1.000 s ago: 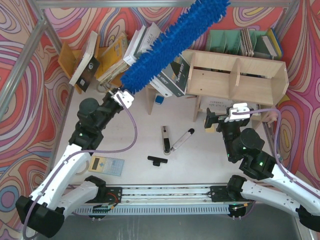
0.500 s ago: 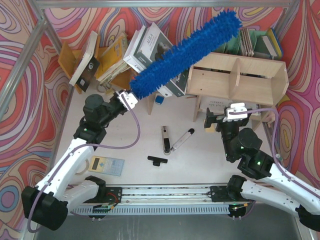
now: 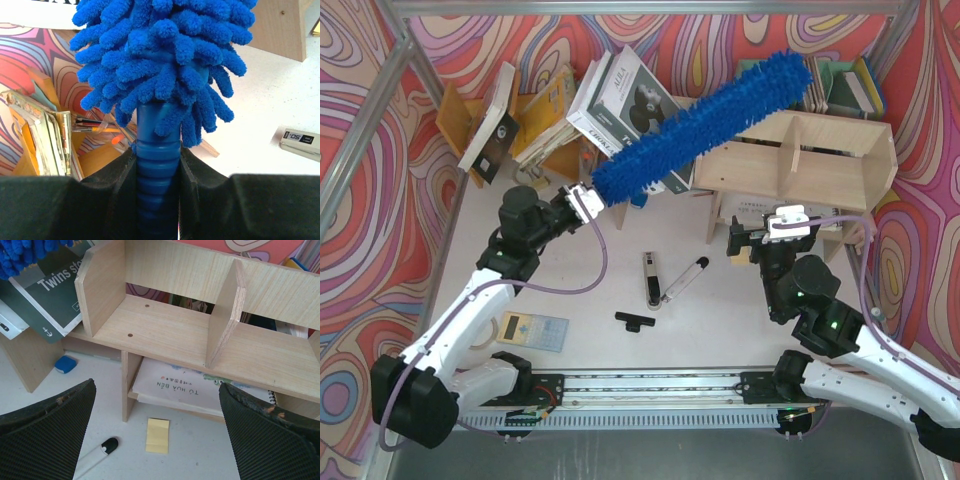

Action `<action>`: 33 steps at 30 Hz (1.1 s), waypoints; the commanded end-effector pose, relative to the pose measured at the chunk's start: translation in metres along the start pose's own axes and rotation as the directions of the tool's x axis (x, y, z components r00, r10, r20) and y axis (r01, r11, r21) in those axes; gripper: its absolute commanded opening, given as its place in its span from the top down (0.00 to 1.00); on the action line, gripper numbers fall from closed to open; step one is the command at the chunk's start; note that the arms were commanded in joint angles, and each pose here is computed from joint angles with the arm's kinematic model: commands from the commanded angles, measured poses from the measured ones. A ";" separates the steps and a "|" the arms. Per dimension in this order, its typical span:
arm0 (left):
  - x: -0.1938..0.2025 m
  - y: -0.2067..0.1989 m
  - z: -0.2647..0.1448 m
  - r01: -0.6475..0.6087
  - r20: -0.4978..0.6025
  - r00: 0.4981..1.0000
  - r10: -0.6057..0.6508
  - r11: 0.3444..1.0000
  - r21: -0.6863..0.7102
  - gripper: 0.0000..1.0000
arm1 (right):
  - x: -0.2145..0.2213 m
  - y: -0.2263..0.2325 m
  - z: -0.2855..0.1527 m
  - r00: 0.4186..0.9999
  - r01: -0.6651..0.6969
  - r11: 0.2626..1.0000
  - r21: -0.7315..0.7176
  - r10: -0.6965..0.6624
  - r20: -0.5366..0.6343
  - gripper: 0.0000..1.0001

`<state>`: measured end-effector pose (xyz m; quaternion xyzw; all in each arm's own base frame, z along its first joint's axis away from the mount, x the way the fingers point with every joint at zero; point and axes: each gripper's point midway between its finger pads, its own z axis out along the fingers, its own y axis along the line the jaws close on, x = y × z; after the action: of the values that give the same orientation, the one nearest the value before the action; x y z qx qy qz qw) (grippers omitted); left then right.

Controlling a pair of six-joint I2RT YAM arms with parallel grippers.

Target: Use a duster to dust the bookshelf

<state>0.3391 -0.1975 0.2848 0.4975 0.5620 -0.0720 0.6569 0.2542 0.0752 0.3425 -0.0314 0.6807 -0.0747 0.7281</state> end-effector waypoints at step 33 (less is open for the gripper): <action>-0.002 -0.037 0.017 -0.026 -0.009 1.000 0.028 0.989 0.146 1.00 | -0.007 -0.005 -0.001 1.000 -0.022 1.000 0.019 0.022 0.021 0.01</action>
<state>0.3306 -0.2165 0.2629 0.5235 0.5696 -0.0945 0.6265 0.2542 0.0752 0.3425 -0.0316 0.6807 -0.0746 0.7281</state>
